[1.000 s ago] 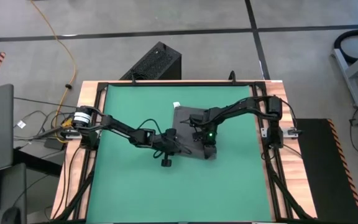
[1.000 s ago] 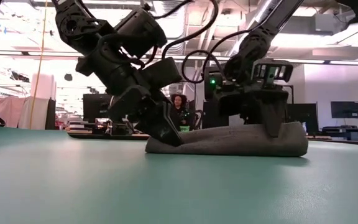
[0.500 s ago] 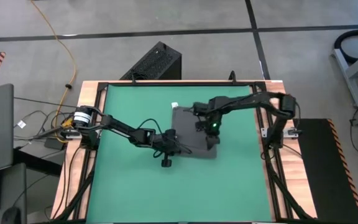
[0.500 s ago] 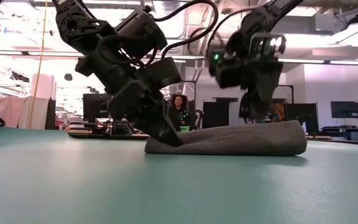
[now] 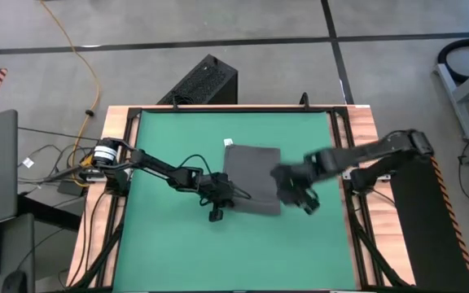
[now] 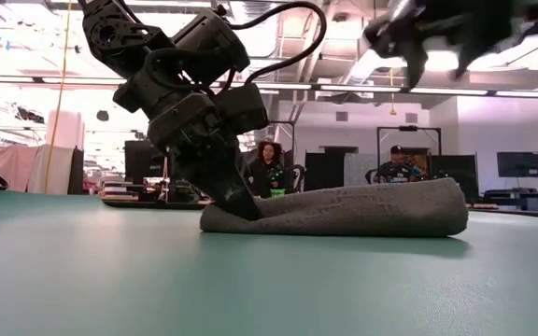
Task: Roll towel
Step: Roll the microfiber towel
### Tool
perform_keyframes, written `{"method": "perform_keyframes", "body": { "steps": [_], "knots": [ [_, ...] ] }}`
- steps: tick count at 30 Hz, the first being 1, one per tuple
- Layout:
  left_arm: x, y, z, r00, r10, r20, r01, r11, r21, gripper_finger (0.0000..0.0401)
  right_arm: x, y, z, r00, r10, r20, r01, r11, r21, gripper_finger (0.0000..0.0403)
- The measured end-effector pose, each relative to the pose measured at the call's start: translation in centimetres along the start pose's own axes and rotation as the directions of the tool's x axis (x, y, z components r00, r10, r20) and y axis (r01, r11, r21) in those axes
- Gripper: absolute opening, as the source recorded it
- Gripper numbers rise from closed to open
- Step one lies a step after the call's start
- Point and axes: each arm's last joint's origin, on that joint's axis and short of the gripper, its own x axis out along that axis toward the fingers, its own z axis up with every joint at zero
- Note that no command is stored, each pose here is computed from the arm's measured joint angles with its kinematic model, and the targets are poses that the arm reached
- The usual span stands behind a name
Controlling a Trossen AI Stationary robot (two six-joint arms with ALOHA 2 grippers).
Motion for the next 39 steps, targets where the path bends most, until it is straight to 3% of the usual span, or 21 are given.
{"method": "perform_keyframes", "body": {
  "steps": [2,4,10,21,27,33,39],
  "knots": [
    [0.0,0.0,0.0,1.000,-0.001,0.000,0.001,1.000,-0.004,0.0000,0.8,1.8,1.0,0.999,-0.032,-0.040,0.025,0.985,-0.171,0.0230],
    [0.0,0.0,0.1,1.000,-0.005,0.005,0.005,1.000,-0.005,0.0000,1.7,2.3,1.4,0.993,-0.078,-0.086,0.057,0.973,-0.224,0.0232],
    [-0.2,0.9,0.3,0.997,-0.075,0.015,0.076,0.996,-0.053,0.0000,3.3,0.9,2.1,0.997,-0.079,-0.024,0.074,0.985,-0.154,0.0223],
    [-0.4,1.4,0.2,0.995,-0.101,0.001,0.101,0.990,-0.102,0.0000,10.7,0.1,1.7,0.982,0.009,-0.190,-0.027,0.996,-0.091,0.0192],
    [-0.4,1.3,0.0,0.994,-0.107,-0.020,0.104,0.989,-0.107,0.0000,11.0,-0.1,1.6,0.981,0.015,-0.192,-0.026,0.998,-0.055,0.0167],
    [-0.4,1.3,0.0,0.994,-0.105,-0.024,0.102,0.990,-0.102,0.0000,11.6,-0.2,1.4,0.980,0.139,-0.142,-0.142,0.990,-0.018,0.0159],
    [-0.4,1.3,-0.1,0.994,-0.100,-0.033,0.096,0.990,-0.107,0.0000,13.8,-1.4,-0.8,0.988,0.115,-0.105,-0.118,0.993,-0.026,0.0159]
  ]
}}
